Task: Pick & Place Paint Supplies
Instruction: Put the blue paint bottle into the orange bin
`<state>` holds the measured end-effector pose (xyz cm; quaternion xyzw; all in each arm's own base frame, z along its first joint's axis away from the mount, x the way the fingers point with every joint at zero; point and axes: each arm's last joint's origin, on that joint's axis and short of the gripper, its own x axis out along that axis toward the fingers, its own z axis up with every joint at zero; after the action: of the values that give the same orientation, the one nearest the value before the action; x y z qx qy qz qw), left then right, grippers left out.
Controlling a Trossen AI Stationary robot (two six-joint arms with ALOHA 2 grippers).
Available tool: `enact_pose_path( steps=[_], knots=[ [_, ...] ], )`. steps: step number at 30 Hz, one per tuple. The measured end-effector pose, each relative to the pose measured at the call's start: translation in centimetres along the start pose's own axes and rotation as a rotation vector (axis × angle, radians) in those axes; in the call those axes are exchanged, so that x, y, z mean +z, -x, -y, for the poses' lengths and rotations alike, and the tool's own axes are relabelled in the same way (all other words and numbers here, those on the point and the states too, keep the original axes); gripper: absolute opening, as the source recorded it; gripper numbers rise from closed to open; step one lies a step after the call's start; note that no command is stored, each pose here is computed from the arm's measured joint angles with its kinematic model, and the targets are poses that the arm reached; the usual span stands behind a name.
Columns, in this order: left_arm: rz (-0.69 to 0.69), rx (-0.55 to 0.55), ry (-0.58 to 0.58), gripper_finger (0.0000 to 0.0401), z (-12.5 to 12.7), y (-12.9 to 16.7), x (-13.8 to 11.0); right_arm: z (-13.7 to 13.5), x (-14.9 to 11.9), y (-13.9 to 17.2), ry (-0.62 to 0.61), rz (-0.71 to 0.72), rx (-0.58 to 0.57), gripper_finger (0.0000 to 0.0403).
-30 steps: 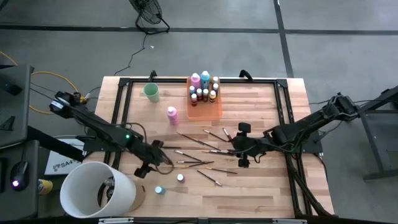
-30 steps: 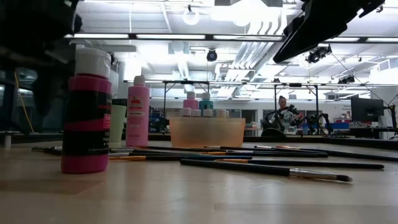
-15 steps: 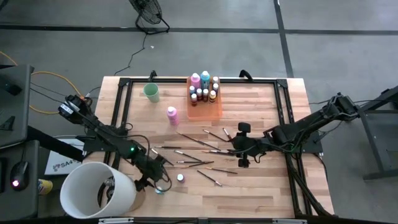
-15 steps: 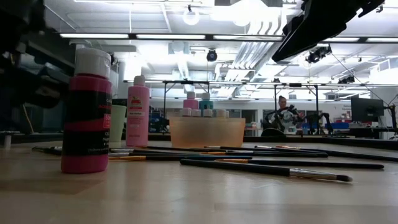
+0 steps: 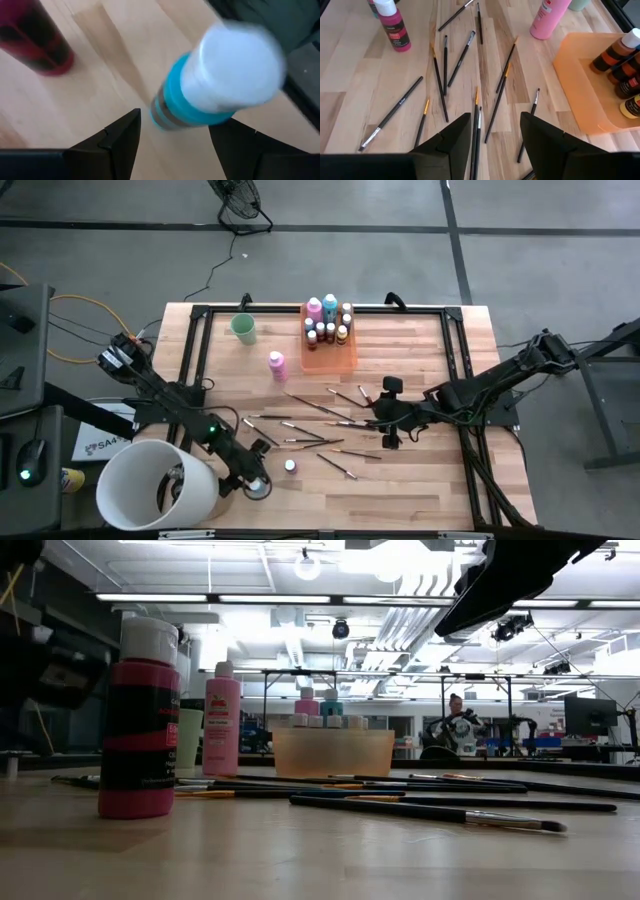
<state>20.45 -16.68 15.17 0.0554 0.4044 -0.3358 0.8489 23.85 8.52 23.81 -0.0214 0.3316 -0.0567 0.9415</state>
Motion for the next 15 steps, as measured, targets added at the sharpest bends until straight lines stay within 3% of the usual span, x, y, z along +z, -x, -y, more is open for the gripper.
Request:
enact_pose_path(
  steps=[15],
  knots=[
    [0.082,-0.015,-0.008,0.0218,-0.2,-1.9,0.4,0.0,0.1,0.0,-0.008,0.007,0.002,0.0165]
  ],
)
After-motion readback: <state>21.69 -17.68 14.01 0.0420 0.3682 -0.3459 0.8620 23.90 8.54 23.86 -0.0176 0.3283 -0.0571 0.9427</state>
